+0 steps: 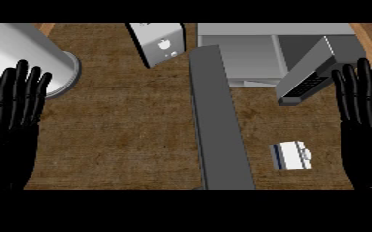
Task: Pick up the milk, place it into the microwave and close the microwave
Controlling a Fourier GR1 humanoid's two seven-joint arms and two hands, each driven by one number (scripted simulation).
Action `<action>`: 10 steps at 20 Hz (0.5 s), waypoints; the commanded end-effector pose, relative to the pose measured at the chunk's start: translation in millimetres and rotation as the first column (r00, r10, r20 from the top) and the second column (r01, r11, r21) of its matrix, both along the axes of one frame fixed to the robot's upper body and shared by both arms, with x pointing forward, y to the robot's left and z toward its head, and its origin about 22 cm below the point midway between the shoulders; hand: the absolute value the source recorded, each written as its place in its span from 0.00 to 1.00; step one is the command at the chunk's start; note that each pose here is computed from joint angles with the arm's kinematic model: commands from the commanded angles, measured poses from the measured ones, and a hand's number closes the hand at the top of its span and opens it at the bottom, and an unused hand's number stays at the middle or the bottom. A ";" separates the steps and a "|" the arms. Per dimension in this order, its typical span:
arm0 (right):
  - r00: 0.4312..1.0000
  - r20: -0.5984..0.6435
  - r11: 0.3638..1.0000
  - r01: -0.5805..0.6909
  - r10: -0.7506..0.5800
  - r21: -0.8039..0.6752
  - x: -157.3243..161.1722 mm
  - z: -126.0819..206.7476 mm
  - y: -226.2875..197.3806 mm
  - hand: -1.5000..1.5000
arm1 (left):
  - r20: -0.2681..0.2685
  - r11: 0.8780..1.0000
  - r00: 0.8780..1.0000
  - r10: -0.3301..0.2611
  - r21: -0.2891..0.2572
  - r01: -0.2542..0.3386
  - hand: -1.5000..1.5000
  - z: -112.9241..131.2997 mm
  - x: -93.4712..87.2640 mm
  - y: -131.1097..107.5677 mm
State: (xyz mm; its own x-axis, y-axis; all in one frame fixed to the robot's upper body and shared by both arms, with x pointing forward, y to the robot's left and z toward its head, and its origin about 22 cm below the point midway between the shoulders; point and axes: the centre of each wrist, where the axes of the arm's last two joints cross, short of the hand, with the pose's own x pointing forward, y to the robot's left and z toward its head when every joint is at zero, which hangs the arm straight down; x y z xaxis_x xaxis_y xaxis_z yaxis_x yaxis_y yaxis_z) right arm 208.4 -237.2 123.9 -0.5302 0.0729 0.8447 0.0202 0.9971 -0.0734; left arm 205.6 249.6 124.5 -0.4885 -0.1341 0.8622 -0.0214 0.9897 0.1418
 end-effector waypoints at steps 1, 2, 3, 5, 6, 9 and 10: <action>1.000 -0.024 1.000 0.019 -0.019 -0.017 -9.9 8.9 0.9 0.00 | -0.040 1.000 0.999 -0.002 -0.011 0.002 0.00 -10.7 3.9 -14.0; 0.998 -0.054 1.000 0.018 -0.019 -0.016 -31.6 -6.3 -12.5 0.00 | -0.028 1.000 1.000 0.012 -0.007 -0.012 0.00 -25.7 16.0 -4.4; 0.998 -0.034 0.998 0.050 -0.051 -0.038 -37.7 -21.7 -21.8 0.00 | -0.037 1.000 0.999 0.015 -0.023 -0.016 0.00 -20.2 8.0 -4.2; 0.996 -0.069 0.996 0.056 -0.060 -0.063 -72.9 -5.0 -20.6 0.00 | -0.055 0.998 0.998 0.015 -0.055 -0.018 0.00 -32.7 6.3 -18.0; 0.996 -0.069 0.996 0.058 -0.063 -0.069 -91.0 -3.2 -27.6 0.00 | -0.036 0.998 0.999 0.039 -0.049 -0.041 0.00 -14.8 8.2 -27.1; 0.978 -0.207 1.000 -0.002 0.007 0.021 -84.0 -15.2 -22.6 0.00 | -0.138 0.945 0.990 0.016 -0.322 -0.060 0.00 -41.2 -7.8 -32.8; 0.978 -0.209 1.000 -0.002 0.000 -0.010 -89.2 -23.0 -33.2 0.00 | -0.159 0.947 0.987 0.005 -0.318 -0.056 0.00 -49.1 -13.8 -48.7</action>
